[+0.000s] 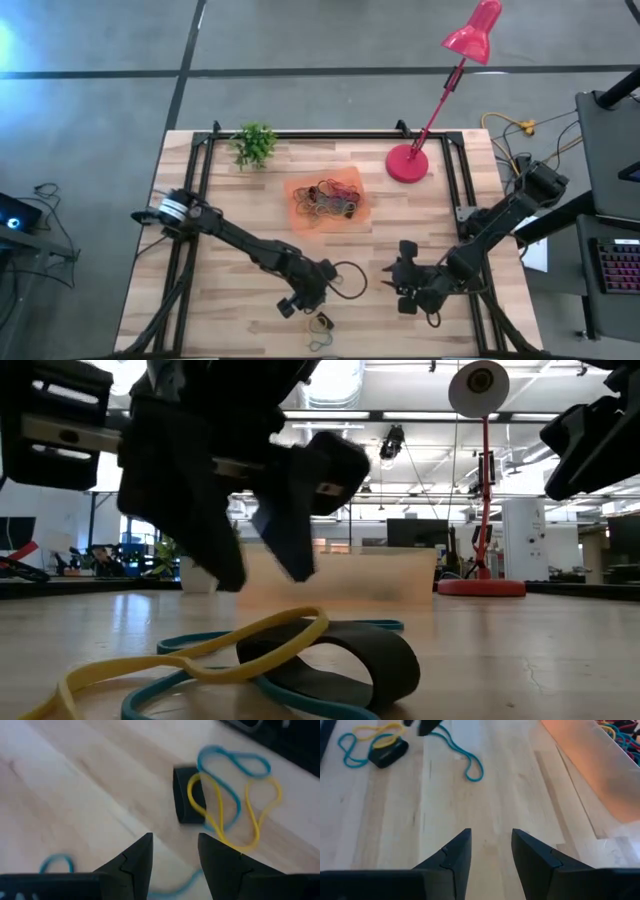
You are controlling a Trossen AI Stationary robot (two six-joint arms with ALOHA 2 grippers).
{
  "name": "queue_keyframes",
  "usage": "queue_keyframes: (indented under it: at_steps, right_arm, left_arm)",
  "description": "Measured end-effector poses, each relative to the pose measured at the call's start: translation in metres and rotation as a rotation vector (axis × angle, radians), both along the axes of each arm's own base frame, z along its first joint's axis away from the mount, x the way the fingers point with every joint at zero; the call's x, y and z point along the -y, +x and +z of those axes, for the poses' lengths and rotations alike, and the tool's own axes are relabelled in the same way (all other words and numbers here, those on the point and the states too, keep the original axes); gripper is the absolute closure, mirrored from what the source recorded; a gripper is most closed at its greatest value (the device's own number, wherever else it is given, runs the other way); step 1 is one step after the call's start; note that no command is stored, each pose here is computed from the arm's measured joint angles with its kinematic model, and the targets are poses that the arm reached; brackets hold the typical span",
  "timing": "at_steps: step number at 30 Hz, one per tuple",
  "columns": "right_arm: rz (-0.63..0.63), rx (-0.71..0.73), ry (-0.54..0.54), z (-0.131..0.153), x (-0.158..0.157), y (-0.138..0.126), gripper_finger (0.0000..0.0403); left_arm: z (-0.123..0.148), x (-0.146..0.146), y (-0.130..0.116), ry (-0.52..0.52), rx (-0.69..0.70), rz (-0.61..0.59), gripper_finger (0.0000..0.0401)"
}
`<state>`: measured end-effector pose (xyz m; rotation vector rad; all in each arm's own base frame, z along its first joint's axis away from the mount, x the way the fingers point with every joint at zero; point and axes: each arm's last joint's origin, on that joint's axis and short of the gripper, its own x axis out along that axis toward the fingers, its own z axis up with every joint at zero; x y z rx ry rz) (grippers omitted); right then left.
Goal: Pick and place rubber bands into bin
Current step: Put the black rubber band into the orange bin
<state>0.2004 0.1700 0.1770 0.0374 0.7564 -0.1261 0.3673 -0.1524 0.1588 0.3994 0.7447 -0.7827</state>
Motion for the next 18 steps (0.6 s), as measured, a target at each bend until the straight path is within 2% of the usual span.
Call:
queue_keyframes:
  at_steps: [6, 18]
  right_arm:
    - [0.0, 0.007, 0.001, 0.0, 0.0, 0.0, 0.028]
    - [-0.011, 0.025, -0.005, 0.0, 0.0, 0.001, 0.0282]
  left_arm:
    - [-0.005, 0.004, 0.005, -0.057, 0.019, -0.042, 0.026]
    - [-0.013, 0.008, 0.011, -0.105, 0.052, -0.078, 0.026]
